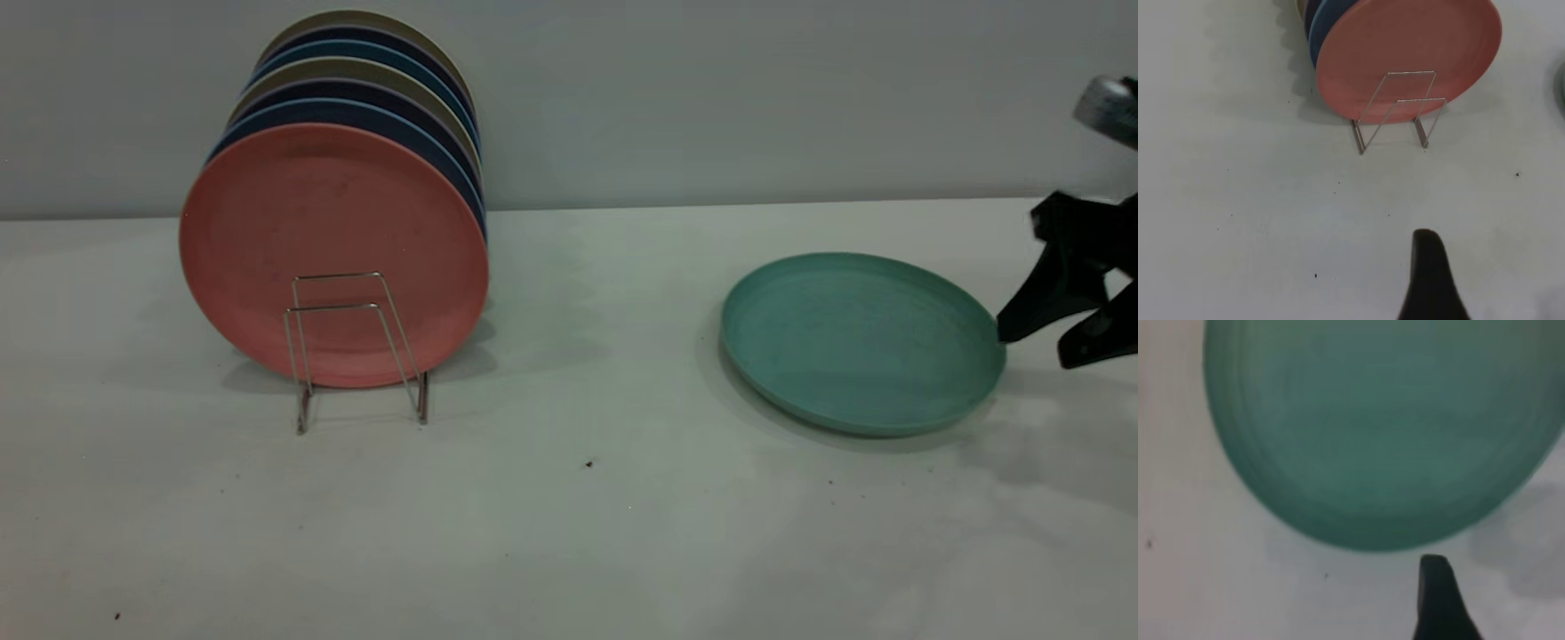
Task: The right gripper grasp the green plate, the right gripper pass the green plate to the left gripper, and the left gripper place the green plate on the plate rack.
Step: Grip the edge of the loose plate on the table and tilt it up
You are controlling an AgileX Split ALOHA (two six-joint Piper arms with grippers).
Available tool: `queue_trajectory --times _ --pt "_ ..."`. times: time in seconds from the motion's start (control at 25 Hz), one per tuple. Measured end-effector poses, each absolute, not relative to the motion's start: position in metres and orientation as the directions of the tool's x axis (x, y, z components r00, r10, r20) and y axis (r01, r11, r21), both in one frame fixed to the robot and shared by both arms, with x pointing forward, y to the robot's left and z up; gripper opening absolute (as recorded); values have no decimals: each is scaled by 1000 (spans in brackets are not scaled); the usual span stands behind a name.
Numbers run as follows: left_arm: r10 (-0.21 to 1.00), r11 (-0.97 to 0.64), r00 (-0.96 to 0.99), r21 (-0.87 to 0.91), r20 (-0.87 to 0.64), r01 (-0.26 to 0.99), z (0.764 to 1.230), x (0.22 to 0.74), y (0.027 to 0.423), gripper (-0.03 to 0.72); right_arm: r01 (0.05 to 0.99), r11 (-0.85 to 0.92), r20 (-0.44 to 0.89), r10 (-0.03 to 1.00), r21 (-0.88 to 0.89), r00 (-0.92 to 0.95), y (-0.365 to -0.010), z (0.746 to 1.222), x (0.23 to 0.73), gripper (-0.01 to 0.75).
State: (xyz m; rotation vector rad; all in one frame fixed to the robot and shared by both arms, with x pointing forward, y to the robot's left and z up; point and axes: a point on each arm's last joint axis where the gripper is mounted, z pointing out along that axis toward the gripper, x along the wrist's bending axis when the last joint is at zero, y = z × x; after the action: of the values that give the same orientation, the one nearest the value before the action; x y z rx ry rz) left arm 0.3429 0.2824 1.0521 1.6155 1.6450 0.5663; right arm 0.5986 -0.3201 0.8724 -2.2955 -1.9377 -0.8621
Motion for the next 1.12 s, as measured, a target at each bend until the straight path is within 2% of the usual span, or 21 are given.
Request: queue_trajectory --times 0.6,1.12 --pt "977 100 78 745 -200 659 1051 342 282 522 922 -220 448 892 318 58 -338 834 645 469" --pt "977 92 79 720 -200 687 1048 339 282 522 920 -262 482 871 291 96 -338 807 655 466"
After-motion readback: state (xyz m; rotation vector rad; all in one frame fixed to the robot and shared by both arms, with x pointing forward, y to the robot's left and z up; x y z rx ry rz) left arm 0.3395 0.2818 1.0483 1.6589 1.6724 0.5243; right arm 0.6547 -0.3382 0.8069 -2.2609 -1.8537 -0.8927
